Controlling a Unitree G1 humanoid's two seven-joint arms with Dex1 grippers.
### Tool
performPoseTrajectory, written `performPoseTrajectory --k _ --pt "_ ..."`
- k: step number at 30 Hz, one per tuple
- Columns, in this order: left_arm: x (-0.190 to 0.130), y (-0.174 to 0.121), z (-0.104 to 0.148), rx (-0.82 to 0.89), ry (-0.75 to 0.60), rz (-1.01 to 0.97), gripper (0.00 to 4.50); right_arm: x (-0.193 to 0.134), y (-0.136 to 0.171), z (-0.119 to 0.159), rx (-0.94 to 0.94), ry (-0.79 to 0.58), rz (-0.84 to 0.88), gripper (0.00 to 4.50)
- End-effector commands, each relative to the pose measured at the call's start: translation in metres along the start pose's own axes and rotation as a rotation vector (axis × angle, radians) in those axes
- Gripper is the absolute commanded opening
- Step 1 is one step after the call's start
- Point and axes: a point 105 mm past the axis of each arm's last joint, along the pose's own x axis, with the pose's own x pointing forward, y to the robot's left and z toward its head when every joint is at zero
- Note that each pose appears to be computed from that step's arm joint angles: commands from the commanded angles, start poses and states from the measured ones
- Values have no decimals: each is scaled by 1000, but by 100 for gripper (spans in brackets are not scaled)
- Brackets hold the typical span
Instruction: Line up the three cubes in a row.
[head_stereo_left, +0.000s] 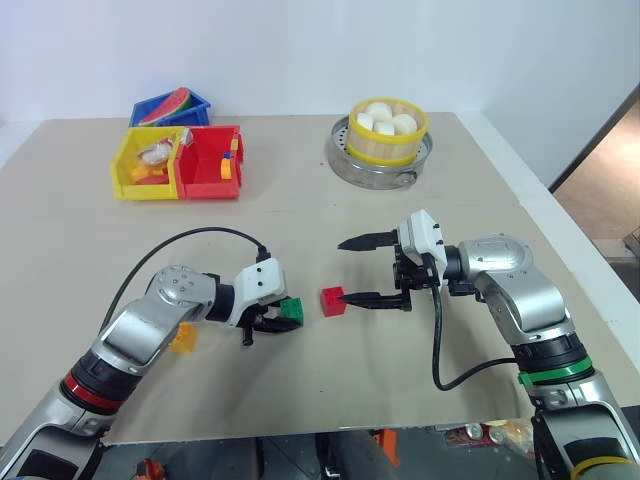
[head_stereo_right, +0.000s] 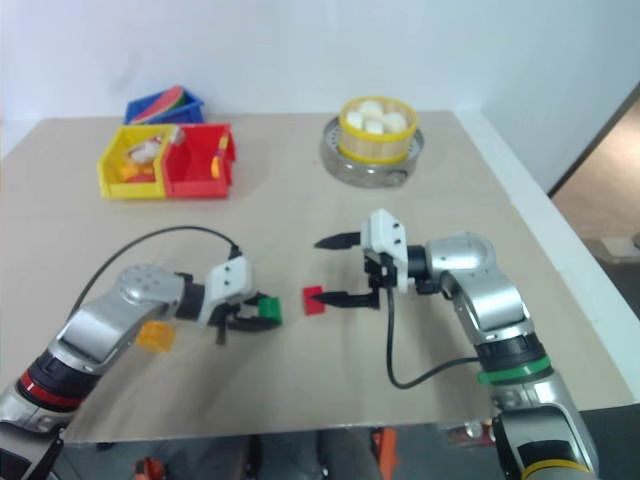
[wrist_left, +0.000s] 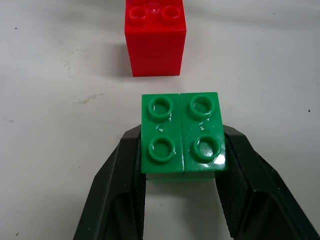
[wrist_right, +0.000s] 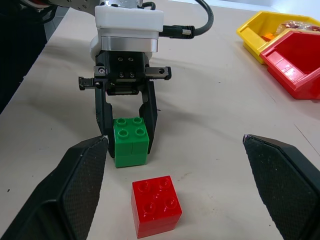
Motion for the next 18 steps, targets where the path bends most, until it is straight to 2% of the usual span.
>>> performPoseTrajectory --k 1,15,17,18 --pt "-3 3 4 24 -7 25 132 -2 1 9 -50 -10 3 450" --pt "2 6 0 -16 7 35 132 -5 2 4 -57 6 -8 450" --pt "2 11 0 -13 15 67 240 -5 2 4 -59 8 -9 450" --pt "1 13 0 -8 19 73 274 -5 2 4 -59 10 -10 450"
